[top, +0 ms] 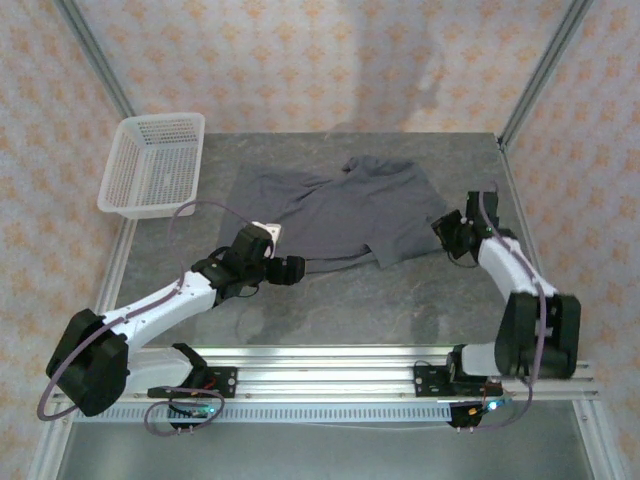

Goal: Fold the inside-out t-shirt

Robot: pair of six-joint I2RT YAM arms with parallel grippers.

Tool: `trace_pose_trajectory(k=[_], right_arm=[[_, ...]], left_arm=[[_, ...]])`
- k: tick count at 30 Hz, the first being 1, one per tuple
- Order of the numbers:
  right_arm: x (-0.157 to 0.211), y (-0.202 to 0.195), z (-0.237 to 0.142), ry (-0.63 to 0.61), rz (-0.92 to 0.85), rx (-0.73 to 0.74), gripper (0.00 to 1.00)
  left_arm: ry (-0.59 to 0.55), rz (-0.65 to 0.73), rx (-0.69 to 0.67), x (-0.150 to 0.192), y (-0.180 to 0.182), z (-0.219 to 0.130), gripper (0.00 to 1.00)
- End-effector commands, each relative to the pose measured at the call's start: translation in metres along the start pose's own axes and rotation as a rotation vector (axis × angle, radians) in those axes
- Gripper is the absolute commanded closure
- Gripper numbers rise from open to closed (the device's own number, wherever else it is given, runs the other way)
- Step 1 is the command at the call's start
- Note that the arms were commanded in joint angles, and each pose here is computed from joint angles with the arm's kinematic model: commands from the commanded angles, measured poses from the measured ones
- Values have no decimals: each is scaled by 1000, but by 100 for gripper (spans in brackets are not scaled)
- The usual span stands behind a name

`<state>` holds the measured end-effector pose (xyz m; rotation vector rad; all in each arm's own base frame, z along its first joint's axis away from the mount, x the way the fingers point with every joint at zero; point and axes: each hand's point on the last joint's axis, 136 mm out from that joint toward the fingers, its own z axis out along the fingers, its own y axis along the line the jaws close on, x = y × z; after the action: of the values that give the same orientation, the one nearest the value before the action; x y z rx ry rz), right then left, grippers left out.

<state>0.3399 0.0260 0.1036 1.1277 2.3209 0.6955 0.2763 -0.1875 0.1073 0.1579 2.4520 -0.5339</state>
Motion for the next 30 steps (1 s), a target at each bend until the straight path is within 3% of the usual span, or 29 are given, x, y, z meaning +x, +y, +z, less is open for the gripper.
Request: trace_pose_trajectory(k=[1,7,13,25,30], right_arm=[[46,-15,4,85,-67,-11,73],[111,4,16,178,-138,-91,59],[127,13,42,200,-125,-124,55],[136,2,70,233,-125,-61,64],[133,-3,77,218,-138,-24,78]], left_arm=[[-1,5,-15,1,1,0,11],[2,-7,-2,0,-2,5,12],[11,-14,11,1,-4,8,12],[15,-10,-17,4,1,10,12],[20,-8,-19,5,2,11,12]])
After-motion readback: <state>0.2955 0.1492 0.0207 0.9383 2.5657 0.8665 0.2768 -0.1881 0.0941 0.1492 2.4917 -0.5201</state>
